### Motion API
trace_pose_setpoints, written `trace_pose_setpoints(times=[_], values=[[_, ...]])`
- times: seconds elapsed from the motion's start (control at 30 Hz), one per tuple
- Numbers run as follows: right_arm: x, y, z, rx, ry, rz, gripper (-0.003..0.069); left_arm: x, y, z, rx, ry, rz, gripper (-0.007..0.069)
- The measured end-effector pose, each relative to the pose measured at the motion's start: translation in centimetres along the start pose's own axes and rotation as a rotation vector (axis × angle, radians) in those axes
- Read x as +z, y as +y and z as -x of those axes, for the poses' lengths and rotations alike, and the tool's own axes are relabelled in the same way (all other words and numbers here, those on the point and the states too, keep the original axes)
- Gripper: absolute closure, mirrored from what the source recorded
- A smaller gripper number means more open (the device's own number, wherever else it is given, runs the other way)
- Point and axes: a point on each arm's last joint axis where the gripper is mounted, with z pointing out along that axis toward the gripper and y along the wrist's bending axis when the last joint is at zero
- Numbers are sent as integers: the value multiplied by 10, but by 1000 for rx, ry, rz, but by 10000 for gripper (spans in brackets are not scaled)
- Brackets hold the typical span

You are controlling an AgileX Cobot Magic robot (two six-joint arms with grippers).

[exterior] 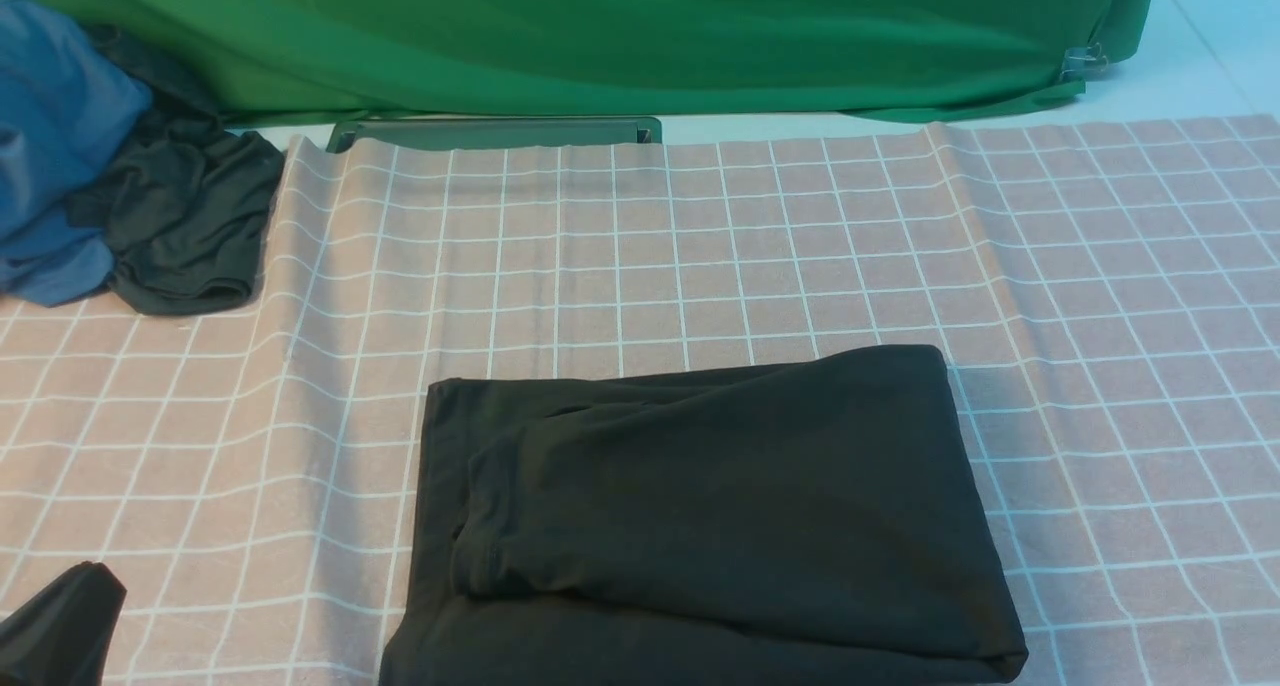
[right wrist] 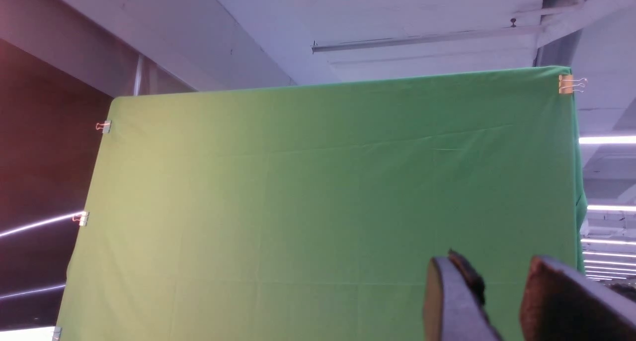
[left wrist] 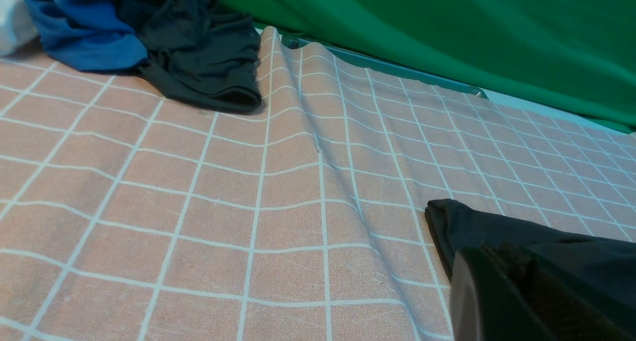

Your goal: Fold a long-sleeved shirt over a pink coffee tablecloth.

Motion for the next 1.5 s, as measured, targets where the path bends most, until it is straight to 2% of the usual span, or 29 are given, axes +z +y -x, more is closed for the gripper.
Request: trace_pose_setpoints(times=[0.5, 0.57, 0.73, 0.83, 0.9, 0.93, 1.07, 1.17, 1.5], values=[[0, 0, 0, 1, 2, 0, 407, 0, 0, 0, 2, 0, 1, 612], [0, 0, -5, -17, 50, 3, 408, 0, 0, 0, 2, 0, 1, 612], [-5, 2, -31, -81, 311, -17, 408, 0, 0, 0, 2, 0, 1, 612], [-16, 1, -75, -118, 523, -88, 408, 0, 0, 0, 2, 0, 1, 612], [-22, 0, -92, -118, 570, -83, 408, 0, 0, 0, 2, 0, 1, 612], [-32, -2, -116, -138, 638, -155, 408, 0, 0, 0, 2, 0, 1, 612], [-59, -5, -166, -156, 751, -239, 408, 0, 0, 0, 2, 0, 1, 612], [-72, -5, -178, -148, 861, -263, 408, 0, 0, 0, 2, -1, 0, 612], [-75, -5, -178, -139, 856, -275, 408, 0, 0, 0, 5, -3, 1, 612]])
